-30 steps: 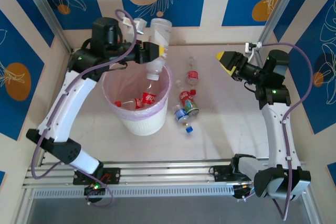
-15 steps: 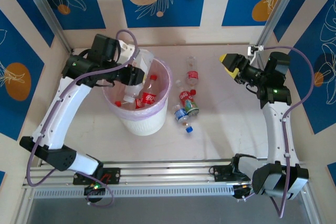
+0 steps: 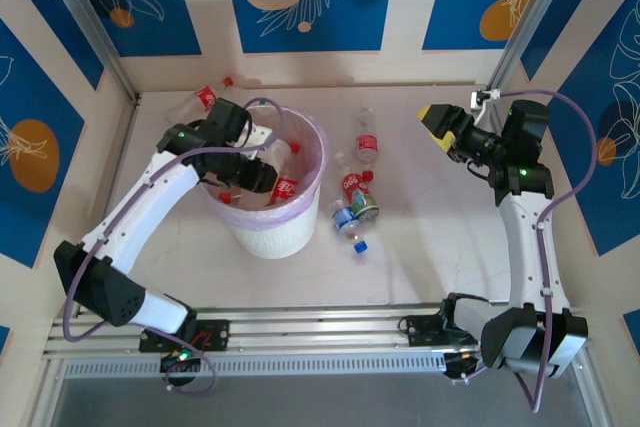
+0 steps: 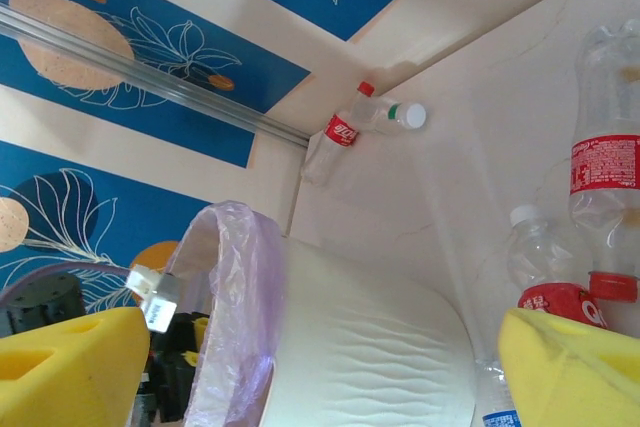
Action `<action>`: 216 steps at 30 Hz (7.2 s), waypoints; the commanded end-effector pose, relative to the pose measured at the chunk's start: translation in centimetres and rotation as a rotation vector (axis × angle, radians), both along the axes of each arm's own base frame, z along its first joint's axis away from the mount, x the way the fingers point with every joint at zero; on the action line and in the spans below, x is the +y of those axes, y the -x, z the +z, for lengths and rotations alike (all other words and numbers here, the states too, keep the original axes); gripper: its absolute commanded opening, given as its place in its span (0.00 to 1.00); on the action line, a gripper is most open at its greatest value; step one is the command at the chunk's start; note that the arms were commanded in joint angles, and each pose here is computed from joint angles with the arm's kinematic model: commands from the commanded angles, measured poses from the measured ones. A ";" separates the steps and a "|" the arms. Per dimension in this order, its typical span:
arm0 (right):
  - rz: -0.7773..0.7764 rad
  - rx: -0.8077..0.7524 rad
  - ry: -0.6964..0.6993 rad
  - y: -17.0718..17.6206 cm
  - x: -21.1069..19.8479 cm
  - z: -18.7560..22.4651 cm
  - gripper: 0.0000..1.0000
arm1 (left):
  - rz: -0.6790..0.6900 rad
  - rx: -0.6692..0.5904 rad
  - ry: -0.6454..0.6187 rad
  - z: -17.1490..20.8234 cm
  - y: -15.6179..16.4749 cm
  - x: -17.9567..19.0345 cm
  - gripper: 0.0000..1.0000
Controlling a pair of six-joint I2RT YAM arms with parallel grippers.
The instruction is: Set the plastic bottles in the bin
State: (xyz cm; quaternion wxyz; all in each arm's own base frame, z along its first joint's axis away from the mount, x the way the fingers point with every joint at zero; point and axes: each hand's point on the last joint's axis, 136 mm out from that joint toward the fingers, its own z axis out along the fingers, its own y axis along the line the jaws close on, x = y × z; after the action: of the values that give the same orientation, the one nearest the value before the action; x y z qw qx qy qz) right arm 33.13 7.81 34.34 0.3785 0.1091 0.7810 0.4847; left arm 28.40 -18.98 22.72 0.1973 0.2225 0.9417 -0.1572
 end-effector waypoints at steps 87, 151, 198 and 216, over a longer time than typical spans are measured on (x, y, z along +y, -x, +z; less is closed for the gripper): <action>0.089 -0.019 0.332 -5.9 5.7 -7.7 0.53 | 0.079 -0.265 0.882 19.2 -4.4 -9.1 0.96; 0.439 -0.353 0.055 6.7 9.7 5.1 0.90 | -0.143 -0.184 0.955 19.1 -4.2 -18.4 0.57; 0.129 -0.013 0.265 1.6 3.6 -5.4 0.89 | 0.005 -0.127 0.096 9.1 -2.8 0.0 0.07; 0.135 0.023 0.332 0.3 4.8 -7.0 0.89 | -0.038 0.014 0.047 1.4 -0.5 -2.0 0.04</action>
State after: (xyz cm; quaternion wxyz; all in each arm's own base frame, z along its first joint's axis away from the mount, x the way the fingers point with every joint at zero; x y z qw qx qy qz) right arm 32.48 12.60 26.35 0.3362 0.0076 0.8601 0.3835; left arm 29.70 -20.68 24.08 0.1933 0.2294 0.9375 -0.1765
